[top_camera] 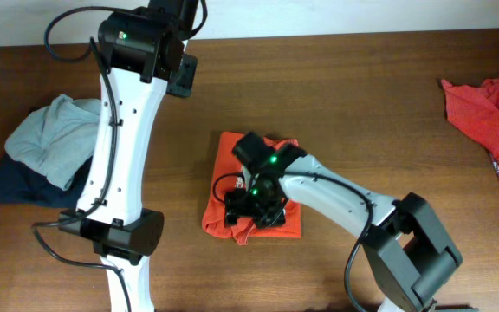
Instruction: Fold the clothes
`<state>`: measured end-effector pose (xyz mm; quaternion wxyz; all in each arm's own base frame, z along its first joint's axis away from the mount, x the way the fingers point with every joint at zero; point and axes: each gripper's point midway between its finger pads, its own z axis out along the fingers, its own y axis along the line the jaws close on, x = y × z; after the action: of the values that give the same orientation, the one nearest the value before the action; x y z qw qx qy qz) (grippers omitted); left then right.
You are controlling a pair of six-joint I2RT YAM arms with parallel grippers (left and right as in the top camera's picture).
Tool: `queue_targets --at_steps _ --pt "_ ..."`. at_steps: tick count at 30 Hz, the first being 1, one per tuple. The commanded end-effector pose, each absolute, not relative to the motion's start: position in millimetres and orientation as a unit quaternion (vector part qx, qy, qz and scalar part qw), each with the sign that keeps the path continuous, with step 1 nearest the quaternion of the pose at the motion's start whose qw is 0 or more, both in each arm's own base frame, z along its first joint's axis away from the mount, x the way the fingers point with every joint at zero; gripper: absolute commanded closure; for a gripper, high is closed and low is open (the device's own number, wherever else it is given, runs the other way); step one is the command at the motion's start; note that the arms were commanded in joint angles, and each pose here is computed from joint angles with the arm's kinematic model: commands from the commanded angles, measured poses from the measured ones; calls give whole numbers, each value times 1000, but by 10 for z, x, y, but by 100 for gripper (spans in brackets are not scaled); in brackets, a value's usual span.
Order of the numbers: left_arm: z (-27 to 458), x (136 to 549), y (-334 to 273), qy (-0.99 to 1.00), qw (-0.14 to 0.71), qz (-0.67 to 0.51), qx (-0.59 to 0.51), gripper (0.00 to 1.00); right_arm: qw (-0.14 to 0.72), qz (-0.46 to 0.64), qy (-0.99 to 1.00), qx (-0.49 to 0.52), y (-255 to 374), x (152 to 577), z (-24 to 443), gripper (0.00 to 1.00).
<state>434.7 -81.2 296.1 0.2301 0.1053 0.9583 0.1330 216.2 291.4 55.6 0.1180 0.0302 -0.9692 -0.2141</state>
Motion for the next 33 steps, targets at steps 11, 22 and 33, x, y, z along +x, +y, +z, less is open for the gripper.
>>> queue_targets --at_steps 11,22,33 --pt "3018 4324 -732 960 234 126 88 48 115 -158 -980 -38 2713 2082 323 59" --pt "3022 4330 -733 960 236 125 87 46 96 -113 -988 28 2510 2075 277 88" --pt "3023 4336 -736 960 237 125 87 41 132 -38 -991 1 1814 2149 291 94"
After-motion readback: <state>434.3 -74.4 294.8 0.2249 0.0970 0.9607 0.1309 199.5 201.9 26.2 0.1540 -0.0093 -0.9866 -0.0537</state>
